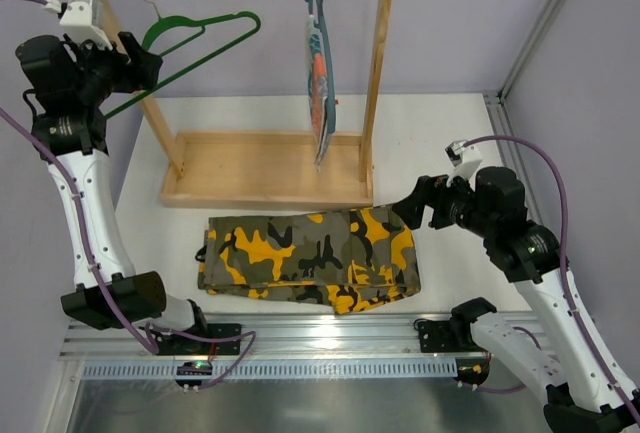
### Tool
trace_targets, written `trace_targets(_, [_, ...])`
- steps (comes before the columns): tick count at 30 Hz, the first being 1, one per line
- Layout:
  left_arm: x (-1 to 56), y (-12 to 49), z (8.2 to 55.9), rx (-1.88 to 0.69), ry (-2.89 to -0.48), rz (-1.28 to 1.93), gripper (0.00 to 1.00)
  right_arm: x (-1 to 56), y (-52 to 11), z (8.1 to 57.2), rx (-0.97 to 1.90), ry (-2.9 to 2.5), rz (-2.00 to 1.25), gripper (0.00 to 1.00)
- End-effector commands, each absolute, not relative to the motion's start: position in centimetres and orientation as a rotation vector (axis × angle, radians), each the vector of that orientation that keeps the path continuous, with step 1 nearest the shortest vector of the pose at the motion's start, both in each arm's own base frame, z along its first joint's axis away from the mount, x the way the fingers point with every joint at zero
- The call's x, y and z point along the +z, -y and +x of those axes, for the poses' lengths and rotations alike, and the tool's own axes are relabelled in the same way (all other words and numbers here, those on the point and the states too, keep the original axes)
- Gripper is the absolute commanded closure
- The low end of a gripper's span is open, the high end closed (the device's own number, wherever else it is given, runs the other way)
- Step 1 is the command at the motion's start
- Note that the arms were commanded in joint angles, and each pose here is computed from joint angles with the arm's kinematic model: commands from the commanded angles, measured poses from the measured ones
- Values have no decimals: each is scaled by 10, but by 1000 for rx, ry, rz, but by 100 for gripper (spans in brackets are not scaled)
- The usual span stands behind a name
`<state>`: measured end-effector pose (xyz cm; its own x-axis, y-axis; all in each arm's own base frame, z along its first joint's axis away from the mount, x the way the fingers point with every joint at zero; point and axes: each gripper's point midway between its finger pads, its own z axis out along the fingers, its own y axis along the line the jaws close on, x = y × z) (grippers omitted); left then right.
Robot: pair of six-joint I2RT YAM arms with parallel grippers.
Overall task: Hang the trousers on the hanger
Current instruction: Grab a hanger with the left arm
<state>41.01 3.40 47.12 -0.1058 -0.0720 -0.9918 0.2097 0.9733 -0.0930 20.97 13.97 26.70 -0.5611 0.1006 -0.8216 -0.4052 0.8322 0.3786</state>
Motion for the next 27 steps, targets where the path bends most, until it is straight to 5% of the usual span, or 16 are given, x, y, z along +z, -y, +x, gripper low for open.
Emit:
trace_targets(1, [489, -35, 396, -162, -1607, 146, 27, 275, -144, 213, 686, -2019, -264, 11])
trace_targets(27, [452, -13, 427, -314, -1625, 191, 47, 265, -149, 217, 700, -2027, -294, 11])
